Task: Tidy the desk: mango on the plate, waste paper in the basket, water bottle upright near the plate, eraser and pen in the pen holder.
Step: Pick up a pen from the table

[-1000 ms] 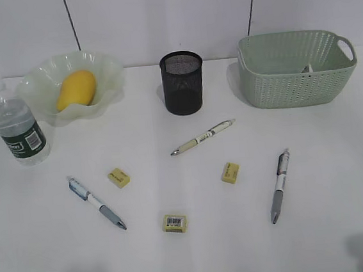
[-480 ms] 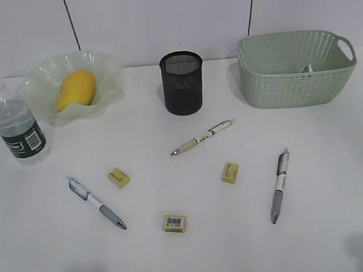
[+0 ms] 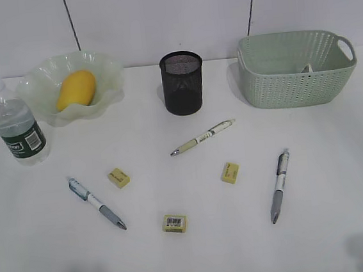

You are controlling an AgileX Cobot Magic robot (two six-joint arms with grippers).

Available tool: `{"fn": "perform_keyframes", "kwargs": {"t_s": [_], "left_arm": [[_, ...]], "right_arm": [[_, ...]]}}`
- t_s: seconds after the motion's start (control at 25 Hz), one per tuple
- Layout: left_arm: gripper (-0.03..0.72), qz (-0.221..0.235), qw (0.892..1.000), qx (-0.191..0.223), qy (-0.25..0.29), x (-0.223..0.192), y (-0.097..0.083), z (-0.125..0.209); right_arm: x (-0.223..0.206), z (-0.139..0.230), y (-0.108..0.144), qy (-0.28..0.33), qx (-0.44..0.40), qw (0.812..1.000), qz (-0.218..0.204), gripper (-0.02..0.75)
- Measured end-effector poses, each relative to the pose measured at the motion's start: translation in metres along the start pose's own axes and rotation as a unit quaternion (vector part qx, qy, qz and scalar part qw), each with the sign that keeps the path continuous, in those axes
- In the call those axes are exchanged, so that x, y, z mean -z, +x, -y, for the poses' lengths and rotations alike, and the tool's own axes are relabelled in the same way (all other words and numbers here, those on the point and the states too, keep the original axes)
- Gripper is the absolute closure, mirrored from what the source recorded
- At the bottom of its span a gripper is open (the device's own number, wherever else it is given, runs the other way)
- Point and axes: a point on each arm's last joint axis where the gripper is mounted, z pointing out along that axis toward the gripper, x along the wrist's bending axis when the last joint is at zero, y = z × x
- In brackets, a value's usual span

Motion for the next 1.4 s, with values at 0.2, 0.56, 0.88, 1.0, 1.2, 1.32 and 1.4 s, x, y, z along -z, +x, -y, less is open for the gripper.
{"fn": "perform_keyframes", "kwargs": {"t_s": [0.2, 0.56, 0.88, 1.0, 1.2, 1.32, 1.4], "left_arm": [[0.176, 0.001, 1.0, -0.001, -0.02, 0.006, 0.0, 0.004], [0.199, 0.002, 1.0, -0.001, -0.027, 0.008, 0.0, 0.006], [0.202, 0.002, 1.0, -0.001, -0.027, 0.008, 0.0, 0.006], [0.202, 0.002, 1.0, -0.001, -0.027, 0.008, 0.0, 0.006], [0.202, 0.001, 1.0, -0.002, -0.026, 0.008, 0.0, 0.006], [0.209, 0.001, 1.0, -0.003, -0.026, 0.008, 0.0, 0.006], [0.217, 0.0, 1.0, -0.003, -0.026, 0.008, 0.0, 0.006]], "right_arm": [[0.0, 0.0, 0.0, 0.0, 0.0, 1.0, 0.0, 0.176], [-0.003, -0.021, -0.002, 0.007, 0.005, 1.0, 0.009, 0.176], [-0.049, -0.062, -0.004, 0.1, 0.002, 0.995, 0.008, 0.176], [-0.072, -0.07, -0.003, 0.113, -0.031, 0.993, 0.002, 0.176], [-0.112, -0.071, 0.002, 0.19, -0.087, 0.978, -0.023, 0.176], [-0.131, -0.072, 0.002, 0.228, -0.105, 0.968, -0.021, 0.176], [-0.144, -0.076, 0.001, 0.249, -0.123, 0.96, -0.015, 0.176]]}}
